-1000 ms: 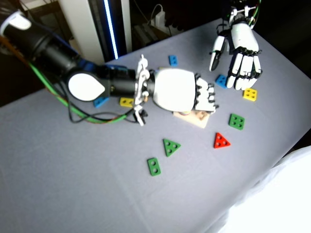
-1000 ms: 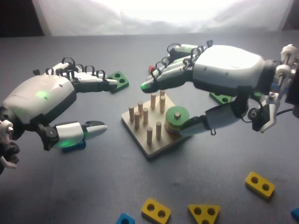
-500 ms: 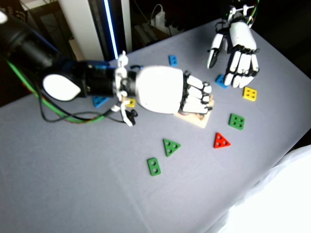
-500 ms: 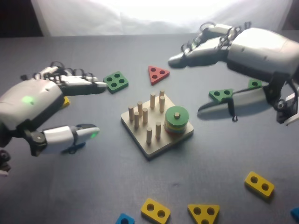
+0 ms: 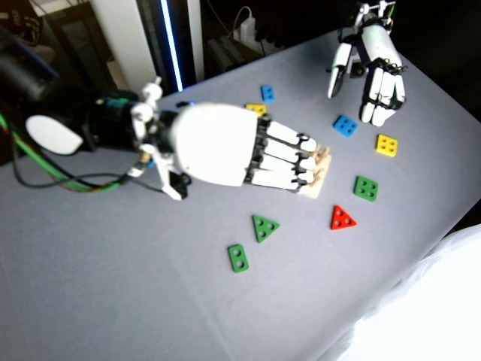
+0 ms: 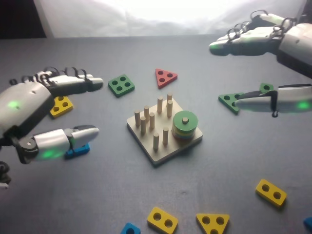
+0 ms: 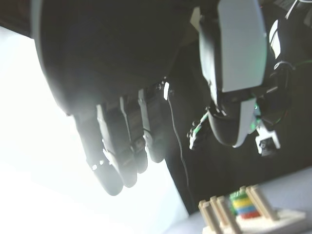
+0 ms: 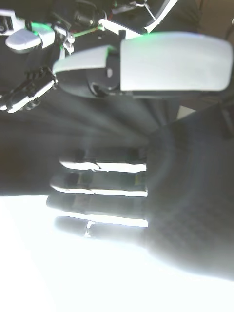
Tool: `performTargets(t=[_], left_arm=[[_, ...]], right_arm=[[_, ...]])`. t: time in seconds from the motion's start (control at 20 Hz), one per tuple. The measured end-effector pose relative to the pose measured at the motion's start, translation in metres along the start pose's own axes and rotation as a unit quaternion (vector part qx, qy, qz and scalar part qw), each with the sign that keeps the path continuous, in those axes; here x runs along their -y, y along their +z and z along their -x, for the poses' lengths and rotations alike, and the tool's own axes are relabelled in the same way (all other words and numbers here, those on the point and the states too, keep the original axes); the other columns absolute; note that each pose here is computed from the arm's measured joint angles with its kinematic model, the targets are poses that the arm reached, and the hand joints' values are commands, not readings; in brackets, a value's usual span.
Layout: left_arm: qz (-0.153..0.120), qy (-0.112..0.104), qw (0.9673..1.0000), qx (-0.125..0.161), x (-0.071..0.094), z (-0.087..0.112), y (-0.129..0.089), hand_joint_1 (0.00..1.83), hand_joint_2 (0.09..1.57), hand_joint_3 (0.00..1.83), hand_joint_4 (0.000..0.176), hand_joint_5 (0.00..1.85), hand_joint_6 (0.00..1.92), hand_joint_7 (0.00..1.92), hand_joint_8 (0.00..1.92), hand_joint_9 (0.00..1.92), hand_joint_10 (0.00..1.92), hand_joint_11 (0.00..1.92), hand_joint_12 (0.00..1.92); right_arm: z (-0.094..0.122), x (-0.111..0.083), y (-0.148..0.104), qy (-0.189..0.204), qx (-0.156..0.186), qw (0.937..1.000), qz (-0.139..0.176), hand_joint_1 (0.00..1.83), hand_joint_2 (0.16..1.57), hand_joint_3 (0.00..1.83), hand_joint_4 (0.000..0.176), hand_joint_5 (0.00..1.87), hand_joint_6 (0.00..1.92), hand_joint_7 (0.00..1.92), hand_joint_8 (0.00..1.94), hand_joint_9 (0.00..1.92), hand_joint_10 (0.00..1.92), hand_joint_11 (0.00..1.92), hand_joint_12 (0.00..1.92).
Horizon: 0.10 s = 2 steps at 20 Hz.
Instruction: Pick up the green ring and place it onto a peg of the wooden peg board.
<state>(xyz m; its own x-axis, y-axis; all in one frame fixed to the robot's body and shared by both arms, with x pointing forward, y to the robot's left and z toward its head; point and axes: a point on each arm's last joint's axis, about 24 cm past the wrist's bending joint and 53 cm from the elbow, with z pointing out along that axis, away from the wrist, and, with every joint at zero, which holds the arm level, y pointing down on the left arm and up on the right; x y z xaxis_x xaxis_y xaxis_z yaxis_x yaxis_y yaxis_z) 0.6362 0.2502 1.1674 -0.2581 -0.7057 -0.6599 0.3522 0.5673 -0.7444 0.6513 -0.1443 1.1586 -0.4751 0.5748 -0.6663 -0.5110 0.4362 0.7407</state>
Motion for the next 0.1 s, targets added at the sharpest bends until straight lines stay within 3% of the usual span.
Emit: performTargets(t=[0.05,0.1], left_arm=[[-0.002,0.001,1.0000,0.007,0.0028,0.0055,-0.0030,0.70,1.12,0.00,0.051,0.47,0.00,0.39,0.00,0.41,0.00,0.05,1.33],[-0.010,0.003,0.9998,0.015,0.0072,0.0114,-0.0064,0.69,1.12,0.00,0.056,0.46,0.00,0.39,0.00,0.41,0.00,0.04,1.35]], right_arm=[[0.0028,-0.0019,-0.0046,0.001,0.005,1.0000,0.002,0.90,1.02,0.00,0.002,0.50,0.00,0.46,0.00,0.45,0.01,0.01,1.04],[0.0079,-0.0061,-0.0095,-0.002,0.013,0.9999,0.006,0.90,1.02,0.00,0.000,0.50,0.00,0.46,0.00,0.46,0.01,0.01,1.05]])
